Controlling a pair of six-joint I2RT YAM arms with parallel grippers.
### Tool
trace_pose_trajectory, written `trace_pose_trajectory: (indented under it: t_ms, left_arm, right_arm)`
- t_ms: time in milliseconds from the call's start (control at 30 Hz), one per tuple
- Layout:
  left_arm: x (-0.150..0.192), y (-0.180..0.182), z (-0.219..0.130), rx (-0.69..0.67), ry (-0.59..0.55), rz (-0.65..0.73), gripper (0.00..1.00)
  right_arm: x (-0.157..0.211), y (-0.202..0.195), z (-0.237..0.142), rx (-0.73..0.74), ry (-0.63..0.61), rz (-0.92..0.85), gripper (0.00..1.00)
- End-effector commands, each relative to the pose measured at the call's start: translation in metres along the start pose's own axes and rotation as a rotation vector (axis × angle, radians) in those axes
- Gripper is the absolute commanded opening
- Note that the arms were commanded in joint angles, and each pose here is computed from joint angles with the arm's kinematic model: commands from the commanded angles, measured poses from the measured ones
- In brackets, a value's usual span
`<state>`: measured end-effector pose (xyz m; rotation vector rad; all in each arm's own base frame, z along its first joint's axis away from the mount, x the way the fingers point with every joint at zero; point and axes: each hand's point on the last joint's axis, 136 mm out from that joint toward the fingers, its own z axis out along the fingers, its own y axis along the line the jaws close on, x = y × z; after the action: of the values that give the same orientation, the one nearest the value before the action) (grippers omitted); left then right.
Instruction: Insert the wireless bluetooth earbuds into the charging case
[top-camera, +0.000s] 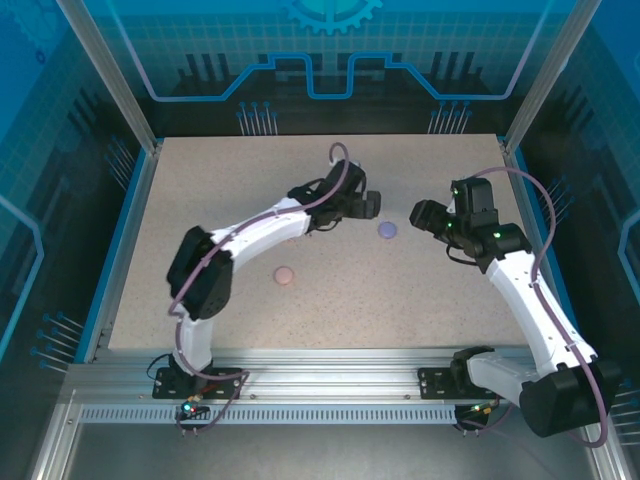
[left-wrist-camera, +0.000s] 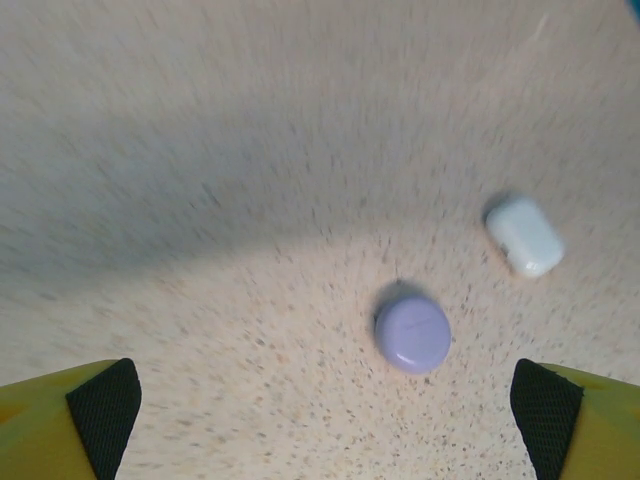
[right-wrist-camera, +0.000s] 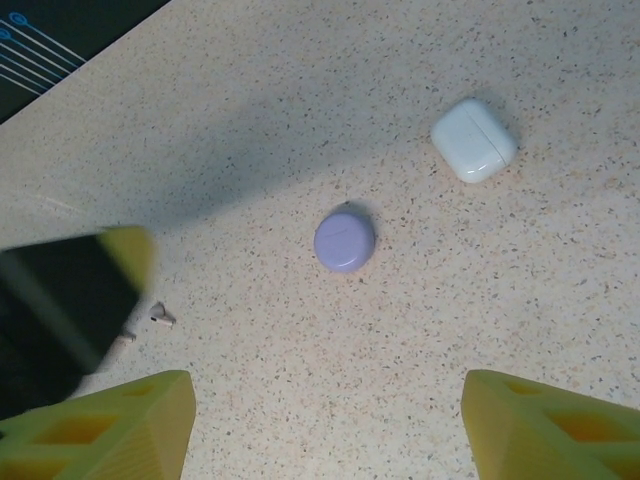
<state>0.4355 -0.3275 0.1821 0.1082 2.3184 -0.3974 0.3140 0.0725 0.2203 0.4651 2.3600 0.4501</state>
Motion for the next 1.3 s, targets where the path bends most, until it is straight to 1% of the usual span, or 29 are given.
trace_pose_trajectory:
  t_ms: [0,67,100,200,333,433,567,600,733,800,900,1000,1033,1133,1267]
  left_arm:
    - [-0.033,0.031,-0.044,-0.144,-0.149,0.072,0.99]
    - [-0.041,0.043,-0.061,-0.184,-0.192,0.082,0.99]
    - [-0.046,0.053,-0.071,-0.228,-0.227,0.07,0.99]
    - [-0.052,0.074,-0.092,-0.308,-0.284,0.072,0.99]
    - [-0.054,0.108,-0.114,-0.391,-0.342,0.013,0.99]
    - [-0.054,0.133,-0.13,-0.396,-0.372,-0.051,0.99]
    - [-0.06,0.151,-0.16,-0.369,-0.495,-0.059,0.99]
    - [-0.062,0.159,-0.17,-0.364,-0.538,-0.1,0.99]
    - [-0.058,0.206,-0.206,-0.325,-0.672,-0.396,0.99]
    - [-0.056,0.219,-0.217,-0.306,-0.71,-0.448,0.99]
    - [-0.055,0.227,-0.23,-0.291,-0.713,-0.472,0.99]
    - [-0.057,0.221,-0.234,-0.248,-0.681,-0.427,0.99]
    - [-0.057,0.221,-0.236,-0.255,-0.672,-0.416,0.99]
    - [-0.056,0.228,-0.243,-0.301,-0.652,-0.443,0.99]
    - [-0.056,0.232,-0.247,-0.326,-0.653,-0.461,0.99]
  right_arm:
    - [0.019,0.004,0.006,0.0,0.053,-0.022,0.74]
    - [0.028,0.012,0.012,-0.002,0.078,-0.044,0.74]
    - [0.034,0.017,0.016,0.0,0.092,-0.059,0.75]
    - [0.05,0.034,0.026,0.01,0.126,-0.116,0.75]
    - [0.07,0.059,0.041,0.028,0.169,-0.195,0.76]
    - [0.085,0.079,0.053,0.032,0.198,-0.243,0.76]
    - [0.108,0.104,0.068,0.041,0.237,-0.317,0.76]
    - [0.115,0.11,0.073,0.045,0.251,-0.334,0.76]
    - [0.141,0.138,0.093,0.055,0.3,-0.408,0.76]
    - [0.154,0.152,0.102,0.062,0.327,-0.448,0.75]
    - [0.175,0.17,0.117,0.088,0.375,-0.504,0.75]
    - [0.194,0.182,0.133,0.127,0.414,-0.543,0.75]
    - [0.2,0.186,0.138,0.14,0.426,-0.553,0.74]
    - [0.215,0.193,0.153,0.172,0.447,-0.576,0.74]
    - [0.232,0.199,0.167,0.19,0.479,-0.595,0.74]
